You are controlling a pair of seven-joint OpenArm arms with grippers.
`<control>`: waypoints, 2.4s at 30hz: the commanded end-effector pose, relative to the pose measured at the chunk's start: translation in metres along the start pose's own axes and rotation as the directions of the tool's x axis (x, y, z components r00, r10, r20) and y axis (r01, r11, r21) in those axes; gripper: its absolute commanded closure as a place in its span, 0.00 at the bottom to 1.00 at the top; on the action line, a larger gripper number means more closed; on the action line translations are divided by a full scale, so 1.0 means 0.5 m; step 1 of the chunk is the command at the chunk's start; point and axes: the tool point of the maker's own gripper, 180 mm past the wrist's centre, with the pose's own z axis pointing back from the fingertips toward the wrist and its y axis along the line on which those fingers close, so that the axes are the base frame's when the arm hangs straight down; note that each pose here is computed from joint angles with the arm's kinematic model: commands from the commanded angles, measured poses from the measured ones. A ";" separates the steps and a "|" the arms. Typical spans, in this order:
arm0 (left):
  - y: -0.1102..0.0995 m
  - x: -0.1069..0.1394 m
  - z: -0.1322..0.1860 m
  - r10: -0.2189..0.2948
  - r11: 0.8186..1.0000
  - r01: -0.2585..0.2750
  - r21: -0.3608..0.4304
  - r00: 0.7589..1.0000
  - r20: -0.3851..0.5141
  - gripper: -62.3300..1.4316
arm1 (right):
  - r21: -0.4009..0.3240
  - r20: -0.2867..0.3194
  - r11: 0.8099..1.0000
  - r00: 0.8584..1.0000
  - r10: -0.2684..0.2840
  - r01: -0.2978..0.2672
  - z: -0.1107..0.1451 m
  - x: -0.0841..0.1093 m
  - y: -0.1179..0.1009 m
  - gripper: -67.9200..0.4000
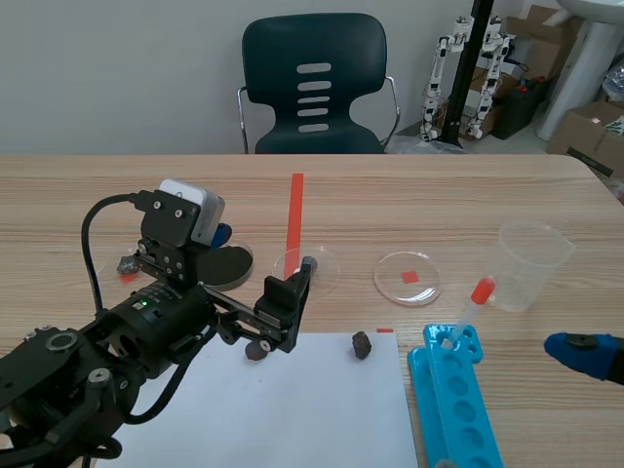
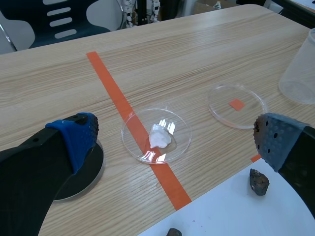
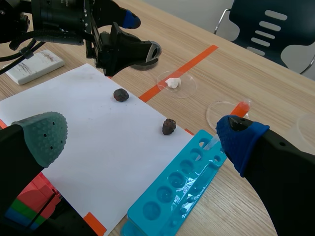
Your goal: Return to the home posture
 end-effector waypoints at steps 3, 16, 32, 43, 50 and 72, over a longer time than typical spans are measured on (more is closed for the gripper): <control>-0.007 0.014 -0.003 0.007 1.000 -0.007 -0.011 1.000 0.027 0.00 | -0.005 0.025 1.000 1.000 -0.002 0.003 -0.001 0.012 -0.003 0.06; -0.007 0.014 -0.003 0.007 1.000 -0.007 -0.011 1.000 0.027 0.00 | -0.005 0.025 1.000 1.000 -0.002 0.003 -0.001 0.012 -0.003 0.06; -0.005 -0.003 0.022 -0.029 0.993 0.027 -0.112 1.000 -0.012 0.00 | -0.005 0.025 1.000 1.000 -0.002 0.003 -0.001 0.012 -0.003 0.06; 0.051 0.026 0.102 -0.065 0.979 0.060 -0.195 0.998 -0.020 0.00 | -0.005 0.025 1.000 1.000 -0.002 0.003 -0.001 0.012 -0.003 0.06; 0.137 0.051 0.180 -0.114 0.989 0.110 -0.094 0.992 -0.044 0.00 | -0.005 0.025 1.000 1.000 -0.002 0.003 -0.001 0.012 -0.003 0.06; -0.054 0.173 0.329 -0.115 0.950 0.123 -0.287 0.992 0.046 0.00 | -0.005 0.025 1.000 1.000 -0.002 0.003 -0.001 0.012 -0.003 0.06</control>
